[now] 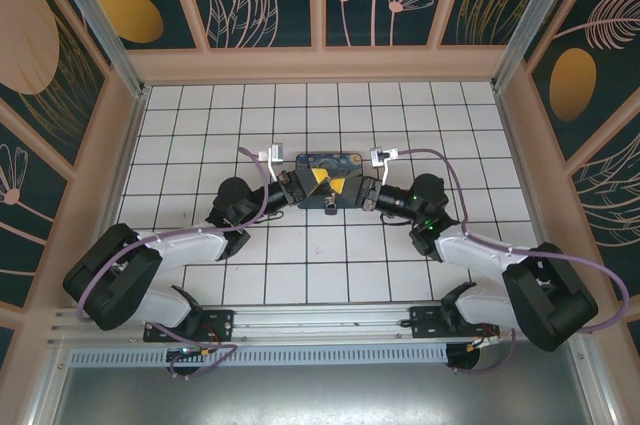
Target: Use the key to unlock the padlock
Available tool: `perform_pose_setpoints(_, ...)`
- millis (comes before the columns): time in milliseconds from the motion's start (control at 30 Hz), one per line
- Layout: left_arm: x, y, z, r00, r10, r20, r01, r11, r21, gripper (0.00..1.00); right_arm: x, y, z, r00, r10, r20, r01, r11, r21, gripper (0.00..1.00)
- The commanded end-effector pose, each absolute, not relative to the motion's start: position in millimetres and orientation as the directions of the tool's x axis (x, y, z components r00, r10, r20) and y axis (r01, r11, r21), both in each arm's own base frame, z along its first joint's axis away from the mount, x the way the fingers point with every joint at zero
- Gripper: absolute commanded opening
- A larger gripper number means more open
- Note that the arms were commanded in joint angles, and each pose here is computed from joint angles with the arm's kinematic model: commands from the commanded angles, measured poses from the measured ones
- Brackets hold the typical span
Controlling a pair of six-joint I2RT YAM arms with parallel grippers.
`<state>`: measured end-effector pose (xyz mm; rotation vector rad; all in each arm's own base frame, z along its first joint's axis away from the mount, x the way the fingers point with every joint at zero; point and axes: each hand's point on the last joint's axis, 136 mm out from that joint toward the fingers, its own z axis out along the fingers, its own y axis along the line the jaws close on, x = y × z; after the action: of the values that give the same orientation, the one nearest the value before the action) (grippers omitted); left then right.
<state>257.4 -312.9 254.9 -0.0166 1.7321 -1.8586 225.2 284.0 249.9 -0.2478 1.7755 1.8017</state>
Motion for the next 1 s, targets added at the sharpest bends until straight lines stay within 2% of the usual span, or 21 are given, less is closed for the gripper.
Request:
perform_pose_setpoints(0, 255.5, -308.6, 264.9, -0.812, -0.436, -0.388, 0.435, -0.009, -0.901, 0.0, 221.2, 288.8, 262.2, -0.789, 0.277, -0.549, -0.564, 0.027, 0.825, 0.17)
perform_pose_setpoints(500, 253.8, -307.2, 257.3, -0.824, -0.435, -0.362, 0.413, -0.025, -0.91, 0.0, 222.4, 289.0, 265.5, -0.784, 0.3, -0.544, -0.568, 0.007, 0.823, 0.0)
perform_pose_setpoints(567, 256.3, -306.3, 252.1, -0.82, -0.441, -0.366, 0.407, 0.004, -0.914, 0.15, 223.1, 287.9, 261.9, -0.785, 0.302, -0.541, -0.561, 0.023, 0.827, 0.0)
perform_pose_setpoints(633, 258.6, -306.1, 247.2, -0.813, -0.44, -0.38, 0.402, 0.046, -0.914, 0.38, 224.9, 286.5, 254.2, -0.786, 0.3, -0.541, -0.55, 0.061, 0.833, 0.0)
perform_pose_setpoints(733, 264.9, -303.2, 241.2, -0.791, -0.438, -0.426, 0.405, 0.146, -0.903, 0.64, 226.5, 281.7, 241.2, -0.79, 0.295, -0.537, -0.528, 0.116, 0.841, 0.0)
perform_pose_setpoints(867, 276.5, -294.3, 227.9, -0.755, -0.42, -0.503, 0.384, 0.338, -0.859, 0.75, 230.7, 270.4, 224.6, -0.797, 0.3, -0.524, -0.489, 0.189, 0.852, 0.0)
perform_pose_setpoints(967, 283.5, -288.1, 209.3, -0.748, -0.382, -0.543, 0.347, 0.473, -0.81, 0.77, 233.7, 262.8, 214.5, -0.804, 0.299, -0.514, -0.458, 0.239, 0.856, 0.0)
